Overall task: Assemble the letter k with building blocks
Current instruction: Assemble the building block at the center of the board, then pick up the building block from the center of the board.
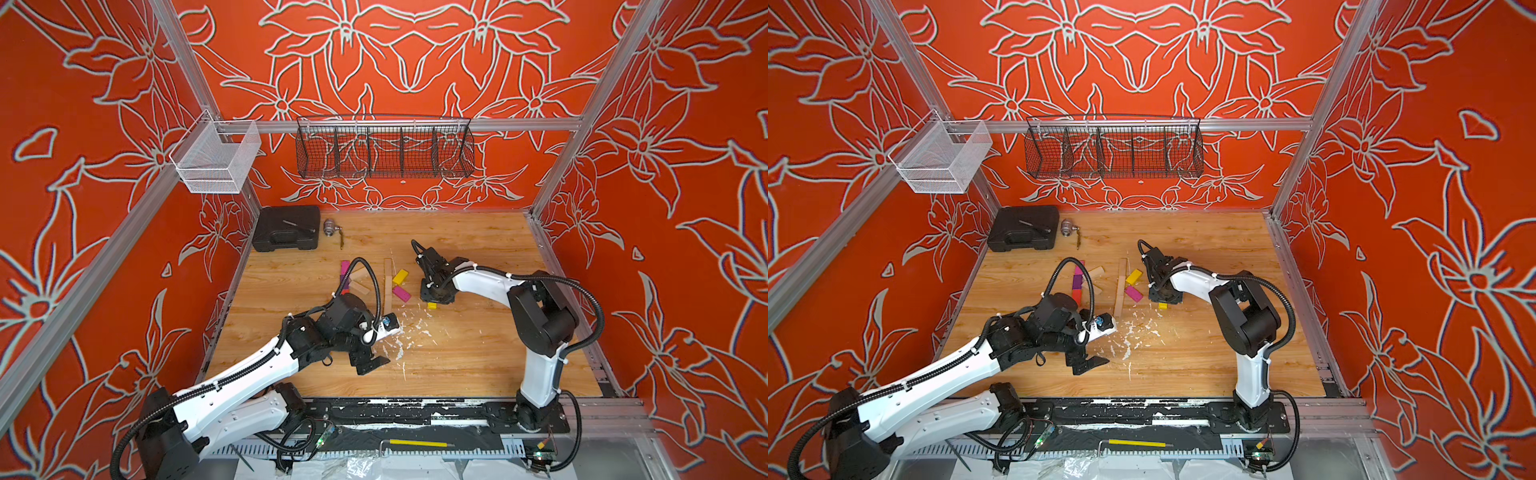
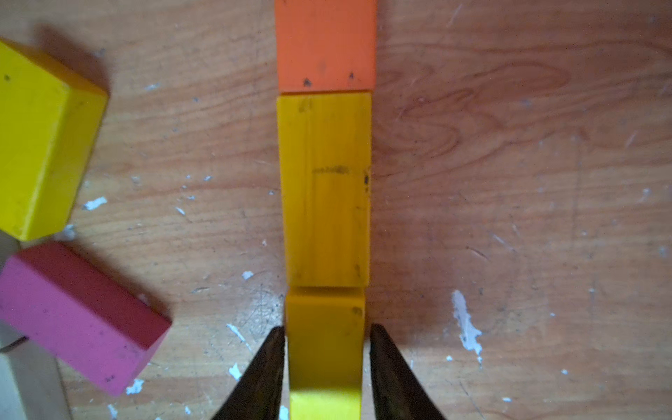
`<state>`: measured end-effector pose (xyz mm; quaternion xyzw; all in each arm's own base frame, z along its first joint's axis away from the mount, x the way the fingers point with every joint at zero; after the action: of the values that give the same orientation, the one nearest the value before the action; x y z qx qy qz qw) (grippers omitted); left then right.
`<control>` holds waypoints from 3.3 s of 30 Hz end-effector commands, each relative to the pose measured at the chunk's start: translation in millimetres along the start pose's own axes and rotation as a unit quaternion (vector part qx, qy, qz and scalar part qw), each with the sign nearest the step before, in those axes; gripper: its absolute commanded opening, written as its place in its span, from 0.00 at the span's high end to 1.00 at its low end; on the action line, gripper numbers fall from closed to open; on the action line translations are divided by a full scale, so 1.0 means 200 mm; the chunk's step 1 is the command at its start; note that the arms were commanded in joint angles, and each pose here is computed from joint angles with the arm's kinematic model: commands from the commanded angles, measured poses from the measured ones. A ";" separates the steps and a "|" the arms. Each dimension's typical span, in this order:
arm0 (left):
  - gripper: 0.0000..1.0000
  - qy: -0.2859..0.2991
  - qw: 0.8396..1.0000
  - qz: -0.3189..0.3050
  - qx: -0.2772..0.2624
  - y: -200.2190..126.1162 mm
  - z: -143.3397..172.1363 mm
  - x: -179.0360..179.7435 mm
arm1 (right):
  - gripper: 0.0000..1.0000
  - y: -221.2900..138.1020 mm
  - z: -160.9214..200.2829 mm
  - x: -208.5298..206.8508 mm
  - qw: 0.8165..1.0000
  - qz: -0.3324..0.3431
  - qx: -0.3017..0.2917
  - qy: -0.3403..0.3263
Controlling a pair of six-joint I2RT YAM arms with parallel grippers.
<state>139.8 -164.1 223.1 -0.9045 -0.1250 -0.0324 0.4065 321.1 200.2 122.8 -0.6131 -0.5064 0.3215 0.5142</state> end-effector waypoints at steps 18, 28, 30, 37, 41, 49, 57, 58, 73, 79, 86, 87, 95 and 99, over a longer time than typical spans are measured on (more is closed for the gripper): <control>0.05 -0.253 0.940 -0.228 0.020 -0.16 -0.01 0.28 | 0.30 -0.66 -0.04 -0.15 0.982 -0.107 -0.155 0.024; 0.09 -0.542 0.759 -0.330 0.149 -0.27 0.15 0.29 | 0.02 -1.10 0.05 -0.34 0.928 -0.238 -0.288 -0.006; 0.12 -0.587 0.721 -0.335 0.156 -0.27 0.18 0.26 | 0.02 -1.17 0.07 -0.34 0.919 -0.264 -0.292 -0.027; 0.31 -0.745 0.545 -0.341 0.177 -0.22 0.30 0.15 | 0.02 -1.22 0.09 -0.29 0.916 -0.307 -0.242 -0.085; 0.31 -0.780 0.497 -0.333 0.182 -0.13 0.32 0.16 | 0.03 -1.14 0.09 -0.26 0.929 -0.293 -0.204 -0.096; 0.30 -0.768 0.503 -0.331 0.217 0.04 0.35 0.24 | 0.03 -1.08 0.12 -0.29 0.942 -0.264 -0.184 -0.098; 0.32 -0.760 0.505 -0.318 0.257 0.16 0.42 0.27 | 0.03 -1.09 0.13 -0.31 0.943 -0.253 -0.193 -0.097; 0.34 -0.759 0.506 -0.318 0.260 0.18 0.43 0.28 | 0.03 -1.09 0.13 -0.31 0.943 -0.253 -0.193 -0.097; 0.64 -0.768 0.502 -0.314 0.243 0.24 0.57 0.24 | 0.03 -1.09 0.12 -0.30 0.943 -0.255 -0.192 -0.091; 0.76 -0.763 0.512 -0.313 0.242 0.24 0.58 0.24 | 0.03 -1.10 0.12 -0.30 0.943 -0.257 -0.195 -0.087; 0.85 -0.736 0.569 -0.289 0.227 0.20 0.49 0.30 | 0.03 -1.09 0.11 -0.30 0.948 -0.245 -0.187 -0.077; 0.85 -0.727 0.585 -0.282 0.223 0.19 0.45 0.32 | 0.03 -1.09 0.10 -0.30 0.950 -0.239 -0.189 -0.073; 0.84 -0.607 0.742 -0.240 0.154 0.07 0.00 0.48 | 0.03 -1.12 0.08 -0.37 0.954 -0.193 -0.230 -0.021; 0.83 -0.491 0.835 -0.213 0.128 0.12 -0.27 0.53 | 0.03 -1.18 0.08 -0.47 0.950 -0.155 -0.270 0.024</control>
<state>244.8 -177.2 244.3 -0.6346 -0.5425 0.4314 0.3420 219.4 124.2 312.2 -0.5989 -0.6826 0.1199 0.4014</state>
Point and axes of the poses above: each gripper's point midway between its finger pads, its own y axis out along the fingers, its own x axis along the line the jaws close on, z = x × y, the point moved 10 cm from there along -y, back along the fingers, and after that the axes turned 9 degrees about y, right-handed, at the moved point
